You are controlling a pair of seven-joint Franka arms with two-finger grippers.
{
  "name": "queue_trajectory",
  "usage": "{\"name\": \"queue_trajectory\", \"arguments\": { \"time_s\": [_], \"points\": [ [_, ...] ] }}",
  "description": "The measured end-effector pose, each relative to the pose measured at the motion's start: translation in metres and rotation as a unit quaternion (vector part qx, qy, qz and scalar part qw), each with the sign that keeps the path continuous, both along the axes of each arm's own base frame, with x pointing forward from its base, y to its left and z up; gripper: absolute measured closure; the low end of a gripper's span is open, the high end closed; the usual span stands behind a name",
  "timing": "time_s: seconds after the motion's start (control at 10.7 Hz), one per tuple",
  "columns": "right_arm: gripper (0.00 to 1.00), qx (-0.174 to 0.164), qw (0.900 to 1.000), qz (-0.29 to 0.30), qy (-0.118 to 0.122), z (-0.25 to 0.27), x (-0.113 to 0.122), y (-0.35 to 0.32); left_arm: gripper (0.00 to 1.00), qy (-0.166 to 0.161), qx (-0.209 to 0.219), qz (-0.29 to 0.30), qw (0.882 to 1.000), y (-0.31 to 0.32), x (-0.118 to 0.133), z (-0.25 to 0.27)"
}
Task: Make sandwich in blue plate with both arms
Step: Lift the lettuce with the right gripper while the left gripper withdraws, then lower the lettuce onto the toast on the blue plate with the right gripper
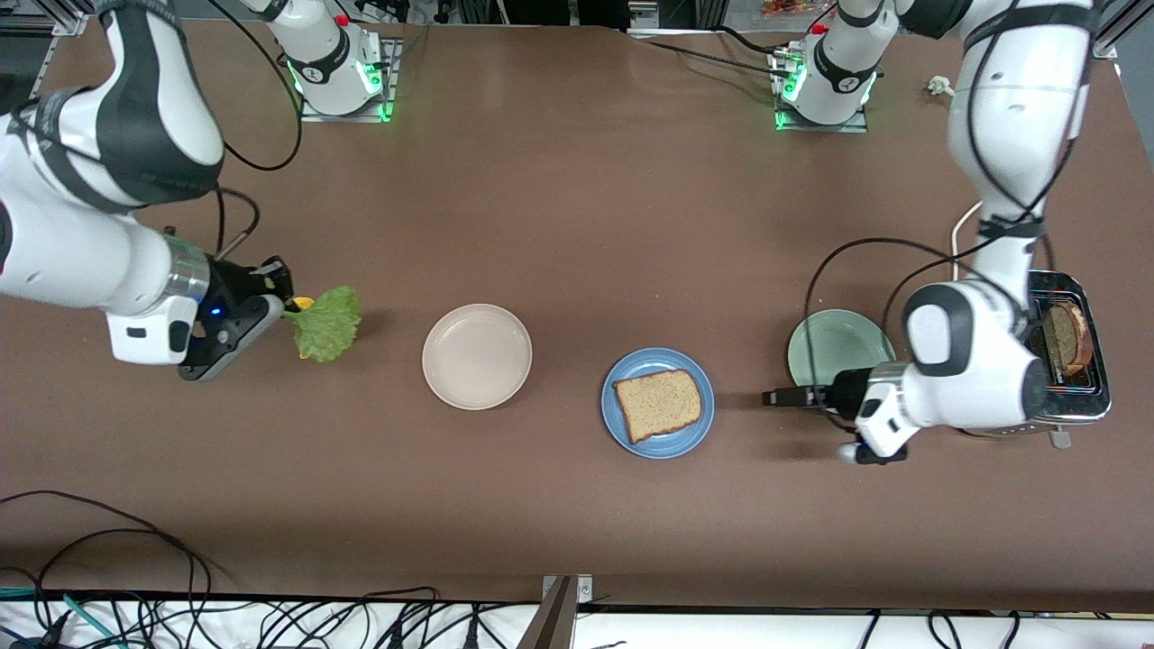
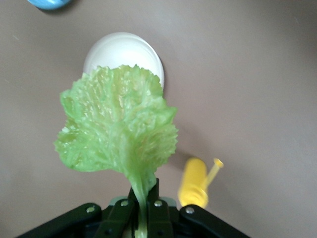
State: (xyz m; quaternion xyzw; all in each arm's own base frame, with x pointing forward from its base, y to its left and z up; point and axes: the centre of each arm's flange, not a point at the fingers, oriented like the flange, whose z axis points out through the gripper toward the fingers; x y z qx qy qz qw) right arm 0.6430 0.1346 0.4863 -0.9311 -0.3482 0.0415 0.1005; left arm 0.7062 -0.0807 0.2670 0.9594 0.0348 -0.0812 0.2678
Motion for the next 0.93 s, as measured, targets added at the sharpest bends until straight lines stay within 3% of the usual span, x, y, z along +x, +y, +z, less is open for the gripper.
{"name": "queue_trajectory", "arguments": {
  "time_s": [0.19,0.47,0.56,0.93],
  "points": [
    [0.92,0.018,1.000,0.002,-0.020,0.017,-0.011,0.066,0.00,0.011,0.049,-0.032,0.998,0.043,-0.010,0.040],
    [0.92,0.033,0.995,0.047,-0.083,0.009,-0.021,0.155,0.00,0.012,0.134,-0.069,0.989,0.089,-0.028,0.104],
    [0.92,0.030,0.991,0.070,-0.110,0.001,-0.025,0.185,0.00,0.014,0.152,-0.073,0.986,0.103,-0.037,0.130],
    [0.92,0.068,0.978,0.115,-0.159,-0.052,-0.042,0.278,0.00,0.026,0.204,-0.080,0.975,0.142,-0.087,0.235]
  ]
}}
